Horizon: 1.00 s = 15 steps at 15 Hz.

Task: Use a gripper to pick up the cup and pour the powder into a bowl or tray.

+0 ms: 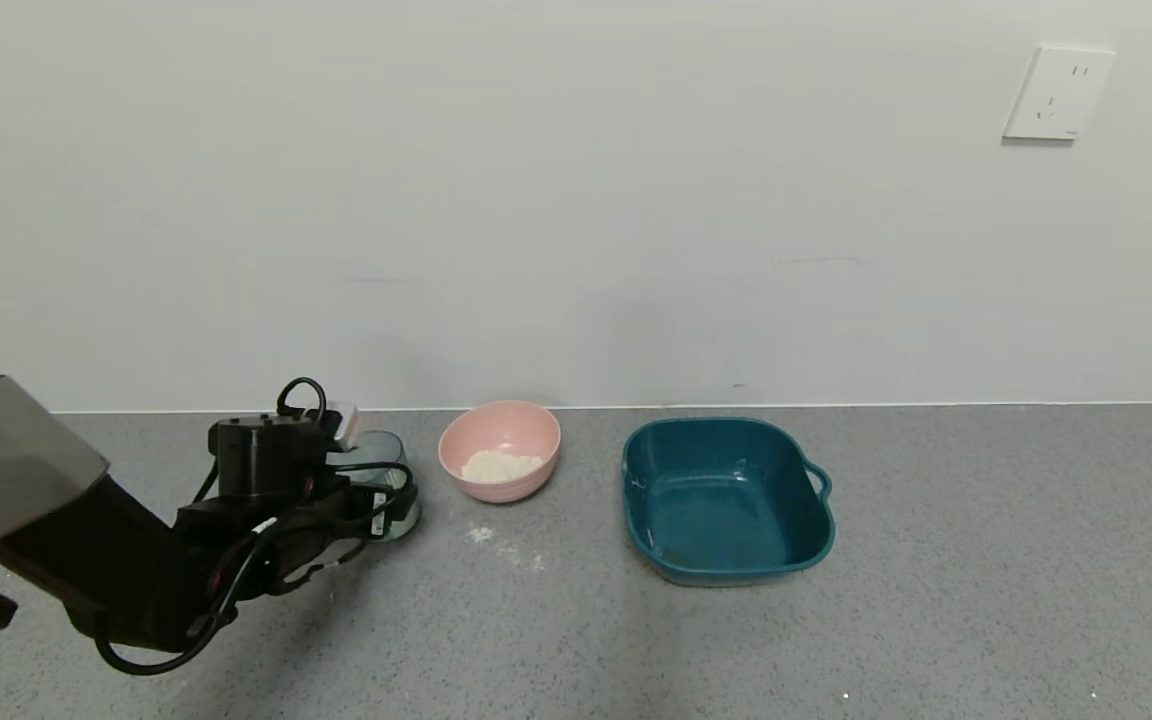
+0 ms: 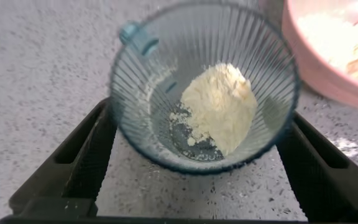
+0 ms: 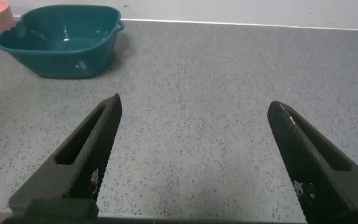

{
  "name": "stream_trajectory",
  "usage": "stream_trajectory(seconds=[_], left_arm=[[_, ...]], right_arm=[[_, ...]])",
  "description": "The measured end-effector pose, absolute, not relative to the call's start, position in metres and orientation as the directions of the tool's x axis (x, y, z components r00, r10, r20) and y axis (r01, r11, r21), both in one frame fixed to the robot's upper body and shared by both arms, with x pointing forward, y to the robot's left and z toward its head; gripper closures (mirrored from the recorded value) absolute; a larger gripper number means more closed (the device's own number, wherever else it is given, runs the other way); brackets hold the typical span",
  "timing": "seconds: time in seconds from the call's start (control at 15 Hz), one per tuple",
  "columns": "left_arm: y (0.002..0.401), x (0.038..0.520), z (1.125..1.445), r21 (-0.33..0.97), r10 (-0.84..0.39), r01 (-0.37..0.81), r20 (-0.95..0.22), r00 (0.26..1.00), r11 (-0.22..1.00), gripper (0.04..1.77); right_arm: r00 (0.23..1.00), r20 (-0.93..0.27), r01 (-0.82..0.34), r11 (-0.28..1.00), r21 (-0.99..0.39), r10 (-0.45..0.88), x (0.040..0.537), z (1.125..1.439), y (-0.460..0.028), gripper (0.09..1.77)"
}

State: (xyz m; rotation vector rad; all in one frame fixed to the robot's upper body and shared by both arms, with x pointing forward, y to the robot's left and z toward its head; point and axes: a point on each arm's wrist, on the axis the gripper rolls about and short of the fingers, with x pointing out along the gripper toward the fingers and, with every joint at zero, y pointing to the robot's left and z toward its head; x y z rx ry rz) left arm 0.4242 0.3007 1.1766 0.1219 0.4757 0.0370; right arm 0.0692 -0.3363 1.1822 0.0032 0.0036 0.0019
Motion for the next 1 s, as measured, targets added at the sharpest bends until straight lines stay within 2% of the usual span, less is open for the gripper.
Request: stream_trajectory(seconds=[0.6, 1.0], left_arm=[[0.309, 0.351, 1.254, 0.121, 0.068, -0.022, -0.391, 0.918, 0.992, 0.11], [0.317, 0.279, 1.279, 0.121, 0.073, -0.027, -0.393, 0.917, 0.992, 0.1]], right_arm=[[1.0, -0.003, -0.001, 1.0, 0.003, 0.001, 0.069, 1.182, -0.336, 0.15], [1.0, -0.004, -0.004, 1.0, 0.004, 0.004, 0.069, 1.182, -0.336, 0.15]])
